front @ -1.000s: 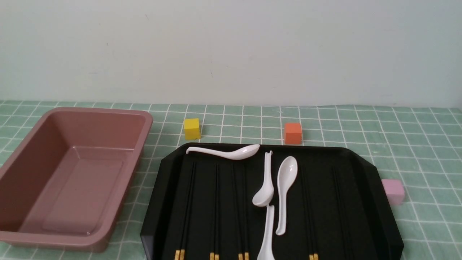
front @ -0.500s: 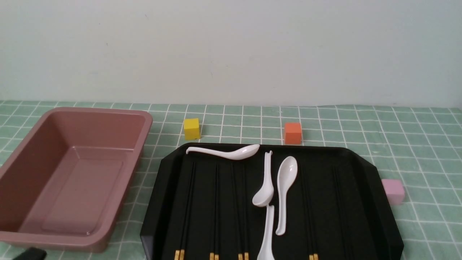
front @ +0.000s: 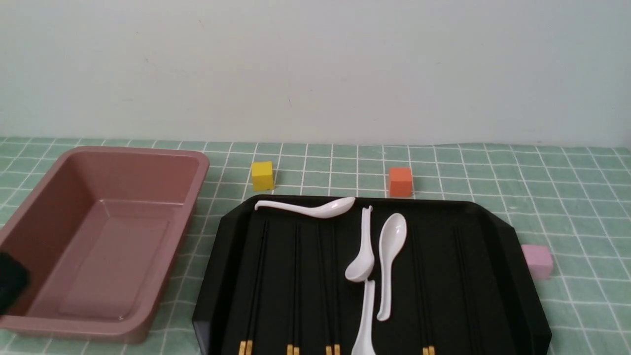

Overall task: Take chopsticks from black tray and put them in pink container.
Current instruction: 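Reach over to the black tray and grasp a pair of chopsticks with the left gripper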

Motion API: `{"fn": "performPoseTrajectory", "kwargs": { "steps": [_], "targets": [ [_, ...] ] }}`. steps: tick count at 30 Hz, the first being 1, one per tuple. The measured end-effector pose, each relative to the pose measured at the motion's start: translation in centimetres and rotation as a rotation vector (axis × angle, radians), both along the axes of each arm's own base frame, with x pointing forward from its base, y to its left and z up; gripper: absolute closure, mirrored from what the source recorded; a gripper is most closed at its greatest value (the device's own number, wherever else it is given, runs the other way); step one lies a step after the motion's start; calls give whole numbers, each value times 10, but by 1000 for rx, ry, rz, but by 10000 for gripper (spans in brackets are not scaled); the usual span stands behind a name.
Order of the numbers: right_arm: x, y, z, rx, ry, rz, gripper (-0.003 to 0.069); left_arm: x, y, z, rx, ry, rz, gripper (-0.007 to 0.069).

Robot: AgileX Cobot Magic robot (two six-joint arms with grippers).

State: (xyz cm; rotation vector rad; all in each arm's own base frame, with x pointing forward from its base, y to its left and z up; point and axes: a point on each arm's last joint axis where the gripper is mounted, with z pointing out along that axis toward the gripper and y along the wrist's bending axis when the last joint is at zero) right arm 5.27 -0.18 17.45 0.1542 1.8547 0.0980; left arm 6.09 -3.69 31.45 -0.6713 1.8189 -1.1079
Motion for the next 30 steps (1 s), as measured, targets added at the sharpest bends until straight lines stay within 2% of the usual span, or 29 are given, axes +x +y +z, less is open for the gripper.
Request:
{"fn": "performPoseTrajectory", "kwargs": {
  "steps": [3, 4, 5, 9, 14, 19, 22, 26, 30],
  "targets": [
    [0, 0, 0, 0, 0, 0, 420, 30, -6, -9, 224, 359, -168, 638],
    [0, 0, 0, 0, 0, 0, 420, 32, -5, -10, 250, 383, -180, 638],
    [0, 0, 0, 0, 0, 0, 420, 50, -6, -20, 335, 579, -280, 638],
    [0, 0, 0, 0, 0, 0, 420, 102, -10, -39, 411, 804, -455, 638],
    [0, 0, 0, 0, 0, 0, 420, 150, -40, -55, 465, 851, -573, 638],
    [0, 0, 0, 0, 0, 0, 420, 183, -91, -77, 619, 891, -636, 638],
    [0, 0, 0, 0, 0, 0, 420, 196, -132, -99, 765, 919, -675, 617],
    [0, 0, 0, 0, 0, 0, 420, 207, -162, -110, 897, 907, -652, 565],
    [0, 0, 0, 0, 0, 0, 420, 215, -169, -111, 980, 878, -578, 490]
  ]
}}
